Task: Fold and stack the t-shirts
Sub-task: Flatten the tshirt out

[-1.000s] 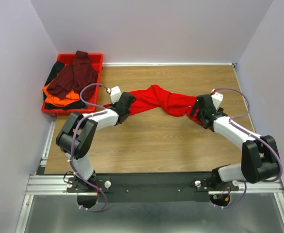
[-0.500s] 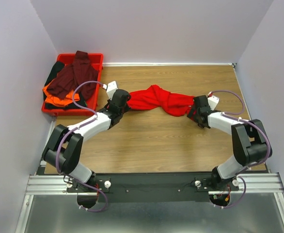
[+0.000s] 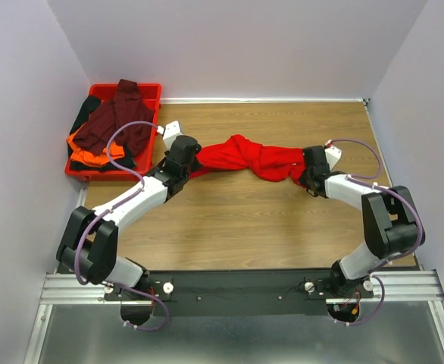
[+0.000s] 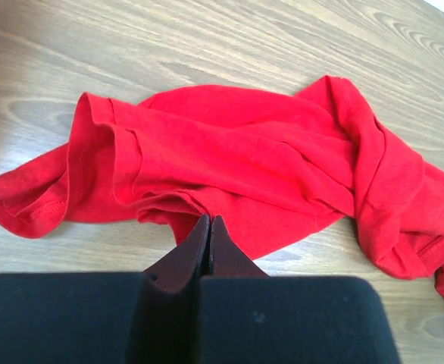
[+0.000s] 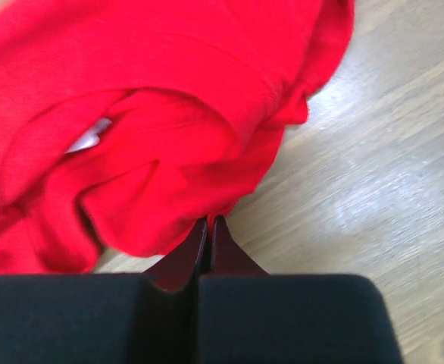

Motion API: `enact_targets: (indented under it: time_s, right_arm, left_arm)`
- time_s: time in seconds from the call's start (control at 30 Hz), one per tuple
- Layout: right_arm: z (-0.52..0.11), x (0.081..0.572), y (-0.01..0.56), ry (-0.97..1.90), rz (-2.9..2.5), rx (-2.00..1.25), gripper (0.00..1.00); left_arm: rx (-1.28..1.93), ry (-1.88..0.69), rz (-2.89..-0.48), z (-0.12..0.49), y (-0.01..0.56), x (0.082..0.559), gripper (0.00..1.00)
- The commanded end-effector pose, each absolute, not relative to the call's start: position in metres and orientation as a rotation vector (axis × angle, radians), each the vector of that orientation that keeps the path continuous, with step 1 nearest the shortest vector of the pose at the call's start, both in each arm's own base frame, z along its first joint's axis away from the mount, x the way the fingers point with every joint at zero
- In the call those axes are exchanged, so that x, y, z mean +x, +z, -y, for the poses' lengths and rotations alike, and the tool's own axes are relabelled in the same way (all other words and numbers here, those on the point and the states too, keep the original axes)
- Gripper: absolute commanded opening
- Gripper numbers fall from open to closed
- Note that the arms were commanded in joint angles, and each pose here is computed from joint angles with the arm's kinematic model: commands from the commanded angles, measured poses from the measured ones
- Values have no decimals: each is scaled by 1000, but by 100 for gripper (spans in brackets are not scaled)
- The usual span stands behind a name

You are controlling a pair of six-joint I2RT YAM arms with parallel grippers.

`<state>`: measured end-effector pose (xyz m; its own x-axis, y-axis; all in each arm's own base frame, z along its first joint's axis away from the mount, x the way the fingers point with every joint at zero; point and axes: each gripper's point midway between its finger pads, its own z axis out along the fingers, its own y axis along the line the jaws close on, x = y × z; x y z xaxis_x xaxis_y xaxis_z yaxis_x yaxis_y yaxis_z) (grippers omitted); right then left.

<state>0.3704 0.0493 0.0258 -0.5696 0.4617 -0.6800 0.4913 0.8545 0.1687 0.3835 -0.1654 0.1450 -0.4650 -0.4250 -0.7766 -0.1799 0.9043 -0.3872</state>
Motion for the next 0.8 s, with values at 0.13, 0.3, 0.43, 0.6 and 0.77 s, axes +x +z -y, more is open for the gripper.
enact_targets:
  time_s: [0.13,0.3,0.43,0.6,0.77]
  right_arm:
    - [-64,390,145,155,-2090,633,1]
    - [-59,406,234,212,-1933,615,1]
    - [-48,417,294,209,-1825,619,0]
    - [-32,414,365,206,-1697,620,0]
    - [-16,385,421,187,-1584,613,0]
  left_arm:
    - [-435,-295,-1965,145,219,399,0]
    - [-458,-275,-1906,117,259,406,0]
    - [-454,-272,-1847,98,295,409,0]
    - [-433,-287,-1765,83,341,405,0]
    - [-397,-357,-1700,83,380,384,0]
